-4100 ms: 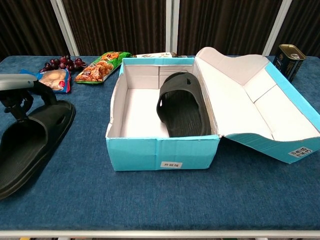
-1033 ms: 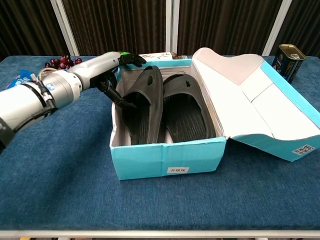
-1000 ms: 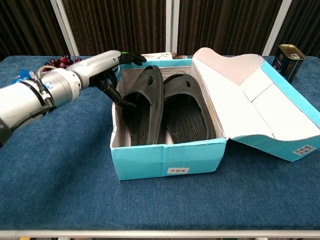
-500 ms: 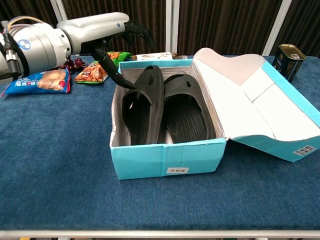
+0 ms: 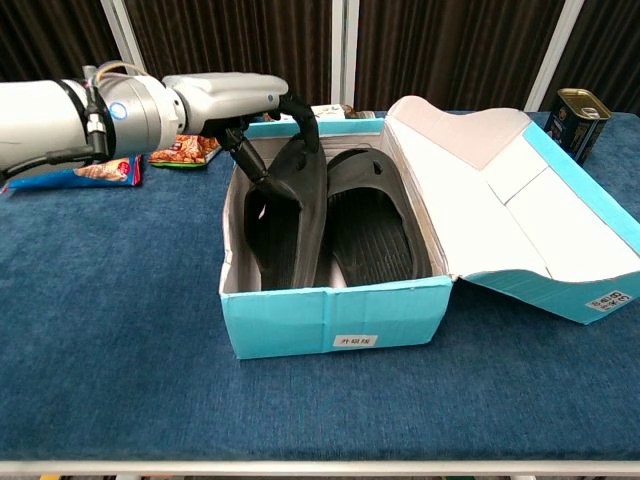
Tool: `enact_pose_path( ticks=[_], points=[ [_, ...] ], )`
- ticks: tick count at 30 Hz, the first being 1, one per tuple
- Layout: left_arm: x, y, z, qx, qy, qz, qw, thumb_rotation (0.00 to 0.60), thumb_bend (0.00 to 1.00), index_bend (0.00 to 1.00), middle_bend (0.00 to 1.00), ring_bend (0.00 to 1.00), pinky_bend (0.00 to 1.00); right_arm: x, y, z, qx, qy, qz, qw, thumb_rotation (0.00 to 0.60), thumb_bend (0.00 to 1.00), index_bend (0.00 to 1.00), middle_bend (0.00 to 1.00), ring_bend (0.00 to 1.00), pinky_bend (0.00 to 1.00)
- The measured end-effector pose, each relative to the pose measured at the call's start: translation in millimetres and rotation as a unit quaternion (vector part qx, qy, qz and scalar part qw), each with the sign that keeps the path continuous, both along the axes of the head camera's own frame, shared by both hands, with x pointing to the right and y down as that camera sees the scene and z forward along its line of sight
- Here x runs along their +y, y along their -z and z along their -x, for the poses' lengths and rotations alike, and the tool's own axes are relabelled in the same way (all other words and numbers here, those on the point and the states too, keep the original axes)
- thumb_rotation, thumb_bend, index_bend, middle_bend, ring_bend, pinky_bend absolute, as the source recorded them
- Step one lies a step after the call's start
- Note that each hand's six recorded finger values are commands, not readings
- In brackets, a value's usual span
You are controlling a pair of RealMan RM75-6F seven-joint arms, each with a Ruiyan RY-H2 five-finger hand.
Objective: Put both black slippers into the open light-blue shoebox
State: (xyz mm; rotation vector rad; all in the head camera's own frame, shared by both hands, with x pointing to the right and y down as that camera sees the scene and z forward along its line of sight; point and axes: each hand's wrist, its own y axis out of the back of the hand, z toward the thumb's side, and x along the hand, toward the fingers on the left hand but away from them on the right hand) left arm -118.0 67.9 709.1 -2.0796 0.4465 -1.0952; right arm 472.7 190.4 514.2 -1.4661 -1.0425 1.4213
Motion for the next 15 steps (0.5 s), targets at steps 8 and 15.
enact_pose_path(
  ticks=[8,15],
  points=[
    [8.6,-15.9,3.6,-0.033,-0.006,0.016,0.9993,0.443,0.00,0.31,0.23,0.00,0.13,0.2,-1.2,0.6,-0.001,0.001,0.002,1.0000,0.600,0.12,0.00,0.01,0.00,0.02],
    [4.4,3.0,3.1,0.019,0.032,0.020,0.9991,0.458,0.00,0.31,0.23,0.00,0.14,1.7,-1.3,-2.0,-0.001,-0.005,0.003,1.0000,0.600,0.12,0.00,0.01,0.00,0.02]
  ],
)
